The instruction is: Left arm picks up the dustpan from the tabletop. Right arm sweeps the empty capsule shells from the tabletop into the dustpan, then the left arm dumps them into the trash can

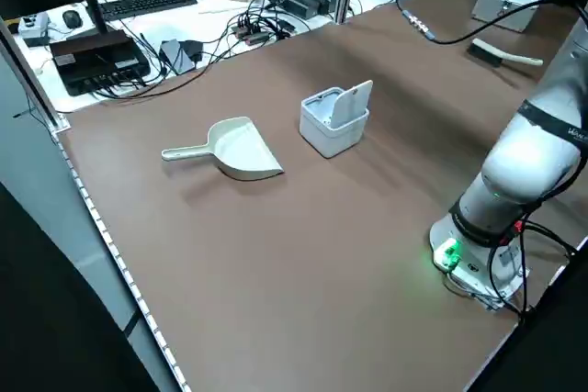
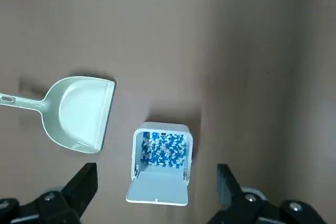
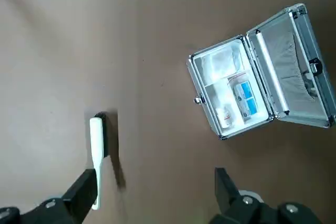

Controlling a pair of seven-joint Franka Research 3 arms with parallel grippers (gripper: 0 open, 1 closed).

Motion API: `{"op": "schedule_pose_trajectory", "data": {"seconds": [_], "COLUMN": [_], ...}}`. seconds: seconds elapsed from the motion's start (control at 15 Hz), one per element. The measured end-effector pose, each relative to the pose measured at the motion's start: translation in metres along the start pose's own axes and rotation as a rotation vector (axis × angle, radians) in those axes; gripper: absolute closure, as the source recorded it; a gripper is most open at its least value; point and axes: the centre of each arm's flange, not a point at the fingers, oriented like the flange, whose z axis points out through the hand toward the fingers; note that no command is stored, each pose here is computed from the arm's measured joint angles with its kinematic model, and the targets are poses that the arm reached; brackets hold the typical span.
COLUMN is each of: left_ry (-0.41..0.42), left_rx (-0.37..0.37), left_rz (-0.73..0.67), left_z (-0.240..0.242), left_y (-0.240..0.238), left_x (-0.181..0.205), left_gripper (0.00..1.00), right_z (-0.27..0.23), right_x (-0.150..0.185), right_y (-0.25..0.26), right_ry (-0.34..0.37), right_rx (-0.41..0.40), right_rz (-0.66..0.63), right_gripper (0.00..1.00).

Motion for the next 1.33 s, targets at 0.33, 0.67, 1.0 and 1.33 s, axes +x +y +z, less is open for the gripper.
{"op": "schedule_pose_trajectory", "data": {"seconds": [0.33,0.67,1.0,1.33], "left_ry": [-0.001,0.000,0.000,-0.001], "left_rx": [0.000,0.000,0.000,-0.003], "left_rz": [-0.004,-0.004,-0.002,-0.009], "left_z": [0.0000,0.0000,-0.0001,-0.0001], "left_y": [0.0006,0.0003,0.0023,0.0034], "left_x": [-0.0001,-0.0001,-0.0003,-0.0003], "left_gripper": [0.00,0.00,0.00,0.00], "right_z": [0.0000,0.0000,0.0001,0.0000], "right_x": [-0.0001,-0.0001,-0.0001,-0.0001], "right_y": [0.0011,0.0013,0.0015,0.0016], "right_ry": [0.000,-0.001,-0.001,-0.001], "right_rx": [0.000,0.000,0.000,0.000], "right_rz": [0.002,0.002,0.003,0.003], "right_gripper": [0.01,0.01,0.01,0.01]}}
